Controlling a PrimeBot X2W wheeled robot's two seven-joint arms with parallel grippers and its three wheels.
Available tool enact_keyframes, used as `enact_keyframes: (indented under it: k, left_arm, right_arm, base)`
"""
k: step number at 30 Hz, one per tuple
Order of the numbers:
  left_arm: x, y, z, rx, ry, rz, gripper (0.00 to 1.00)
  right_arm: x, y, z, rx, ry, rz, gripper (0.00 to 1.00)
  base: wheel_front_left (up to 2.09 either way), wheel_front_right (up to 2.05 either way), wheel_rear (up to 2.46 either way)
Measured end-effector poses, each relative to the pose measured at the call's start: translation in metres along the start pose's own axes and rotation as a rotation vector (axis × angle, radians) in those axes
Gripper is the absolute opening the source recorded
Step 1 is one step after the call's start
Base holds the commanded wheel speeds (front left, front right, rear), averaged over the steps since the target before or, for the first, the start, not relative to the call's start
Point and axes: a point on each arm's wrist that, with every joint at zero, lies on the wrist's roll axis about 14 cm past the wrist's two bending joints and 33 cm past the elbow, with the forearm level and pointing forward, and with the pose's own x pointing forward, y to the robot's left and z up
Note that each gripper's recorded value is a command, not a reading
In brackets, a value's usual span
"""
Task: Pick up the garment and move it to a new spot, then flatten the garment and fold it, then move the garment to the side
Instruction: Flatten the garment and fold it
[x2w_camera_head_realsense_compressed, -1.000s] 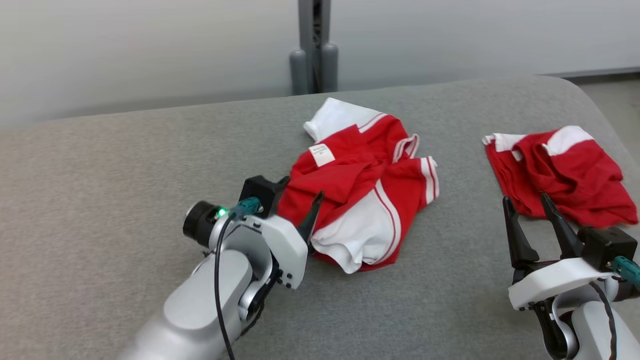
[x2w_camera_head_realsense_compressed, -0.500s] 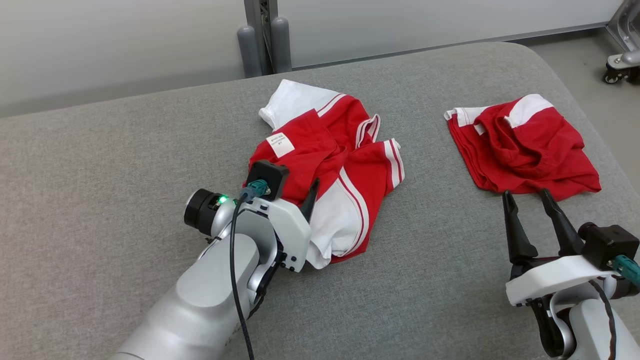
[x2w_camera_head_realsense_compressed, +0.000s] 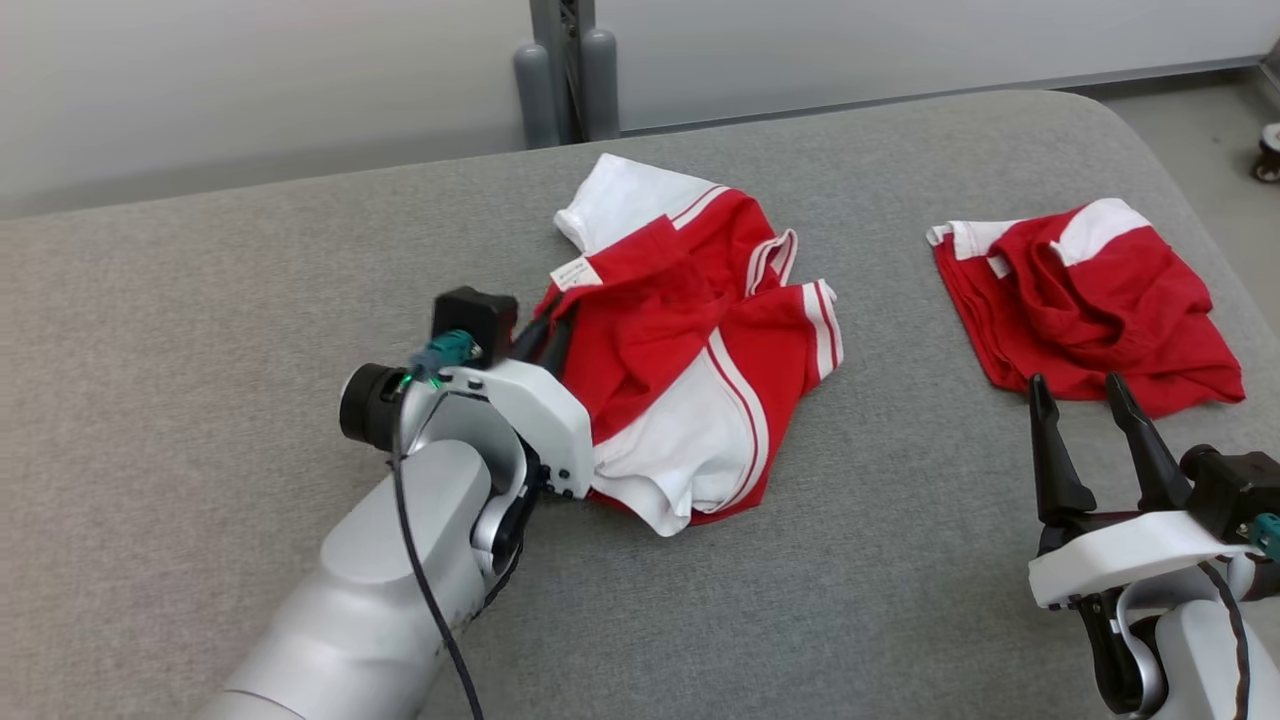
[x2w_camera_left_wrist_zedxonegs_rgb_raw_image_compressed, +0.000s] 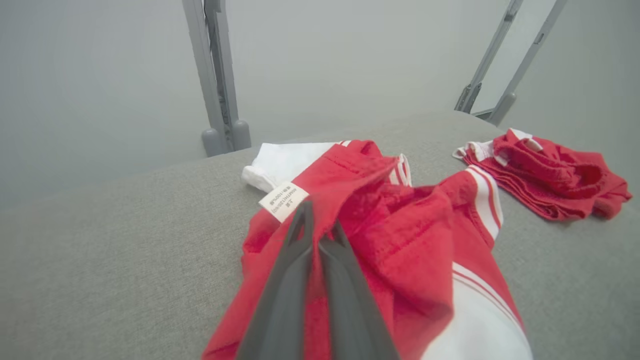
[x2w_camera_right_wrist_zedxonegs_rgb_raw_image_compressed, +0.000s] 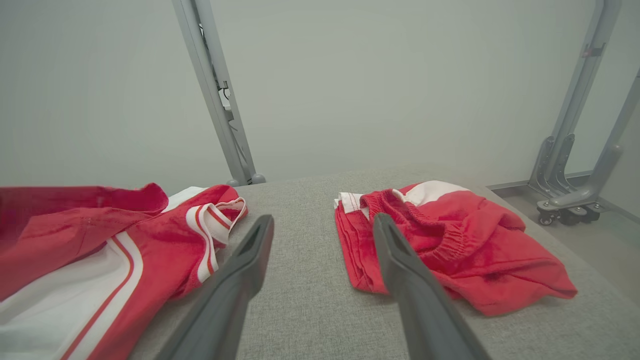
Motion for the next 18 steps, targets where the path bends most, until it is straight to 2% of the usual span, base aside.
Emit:
enact_keyframes:
  k: [4, 8, 12, 18]
  left_arm:
    - [-0.007, 0.022, 0.021, -0.098, -0.075, 0.073, 0.00]
    - [-0.025, 0.063, 0.031, -0.133, -0.126, 0.192, 0.00]
    - [-0.055, 0.099, 0.023, -0.198, -0.158, 0.306, 0.00]
    - [-0.106, 0.132, -0.008, -0.291, -0.158, 0.448, 0.00]
  right_arm:
    - [0.002, 0.007, -0.002, -0.001, 0.004, 0.020, 1.00]
    - [0.006, 0.020, -0.003, 0.002, 0.003, 0.057, 1.00]
    - [0.011, 0.034, -0.004, 0.007, 0.004, 0.095, 1.00]
    - [0.017, 0.059, -0.008, 0.012, 0.013, 0.162, 1.00]
  base:
    - [0.00, 0.00, 0.00]
    - [0.00, 0.00, 0.00]
    - [0.00, 0.00, 0.00]
    - [0.00, 0.00, 0.00]
